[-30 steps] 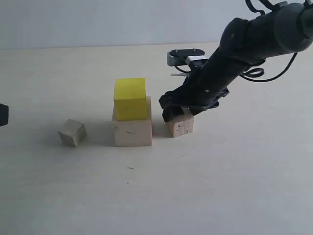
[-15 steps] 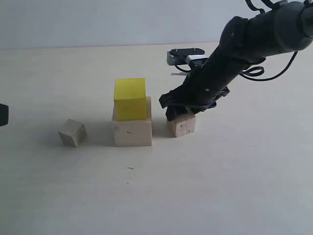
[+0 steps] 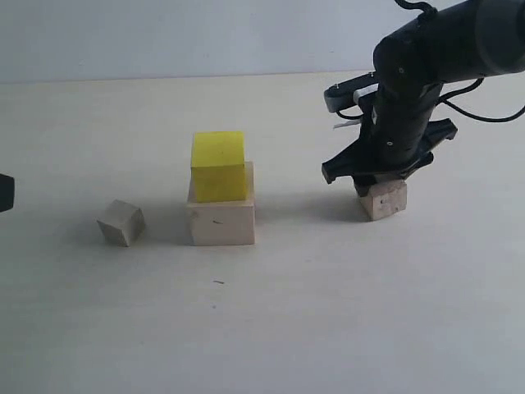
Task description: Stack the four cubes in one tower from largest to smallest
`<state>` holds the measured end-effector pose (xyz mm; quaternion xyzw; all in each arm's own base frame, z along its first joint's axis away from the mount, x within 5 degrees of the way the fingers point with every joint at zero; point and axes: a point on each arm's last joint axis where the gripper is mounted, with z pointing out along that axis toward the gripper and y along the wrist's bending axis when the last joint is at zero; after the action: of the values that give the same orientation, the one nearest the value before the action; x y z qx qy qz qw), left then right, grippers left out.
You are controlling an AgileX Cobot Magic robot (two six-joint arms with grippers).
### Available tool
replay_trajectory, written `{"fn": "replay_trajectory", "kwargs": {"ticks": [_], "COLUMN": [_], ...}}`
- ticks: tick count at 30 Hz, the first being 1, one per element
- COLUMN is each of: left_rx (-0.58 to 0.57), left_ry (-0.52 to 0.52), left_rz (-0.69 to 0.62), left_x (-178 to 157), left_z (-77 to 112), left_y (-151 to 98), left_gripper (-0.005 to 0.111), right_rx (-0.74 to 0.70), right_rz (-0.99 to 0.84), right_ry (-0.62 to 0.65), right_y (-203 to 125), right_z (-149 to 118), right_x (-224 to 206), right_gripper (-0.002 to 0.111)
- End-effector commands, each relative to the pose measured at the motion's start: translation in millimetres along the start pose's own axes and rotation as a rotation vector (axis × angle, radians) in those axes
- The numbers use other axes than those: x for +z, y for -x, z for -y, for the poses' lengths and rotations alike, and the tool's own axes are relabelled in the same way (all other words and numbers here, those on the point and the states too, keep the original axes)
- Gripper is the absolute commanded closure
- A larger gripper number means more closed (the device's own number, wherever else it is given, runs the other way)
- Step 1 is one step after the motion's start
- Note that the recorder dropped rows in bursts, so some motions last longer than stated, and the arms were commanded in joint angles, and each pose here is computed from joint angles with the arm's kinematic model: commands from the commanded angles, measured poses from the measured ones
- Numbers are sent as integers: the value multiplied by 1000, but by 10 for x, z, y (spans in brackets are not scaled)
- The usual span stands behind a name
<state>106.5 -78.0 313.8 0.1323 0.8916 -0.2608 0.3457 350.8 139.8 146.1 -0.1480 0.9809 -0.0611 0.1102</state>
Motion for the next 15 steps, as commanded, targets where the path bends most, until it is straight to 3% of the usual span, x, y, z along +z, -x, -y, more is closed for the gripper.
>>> {"fn": "replay_trajectory", "kwargs": {"ticks": [1, 6, 15], "left_rx": [21, 23, 23], "left_ry": [4, 4, 4], "left_rz": [4, 4, 4], "left_x": [4, 4, 4], "left_z": [-6, -6, -6], "left_y": [2, 2, 2], "left_gripper": [107, 107, 107], "right_rx": [4, 14, 18], "right_rz": [2, -14, -15], "right_ry": [-4, 3, 7], "right_y": [-8, -22, -23], "right_z": [19, 13, 9], "right_x": [-29, -29, -29], "right_gripper": [91, 47, 45]}}
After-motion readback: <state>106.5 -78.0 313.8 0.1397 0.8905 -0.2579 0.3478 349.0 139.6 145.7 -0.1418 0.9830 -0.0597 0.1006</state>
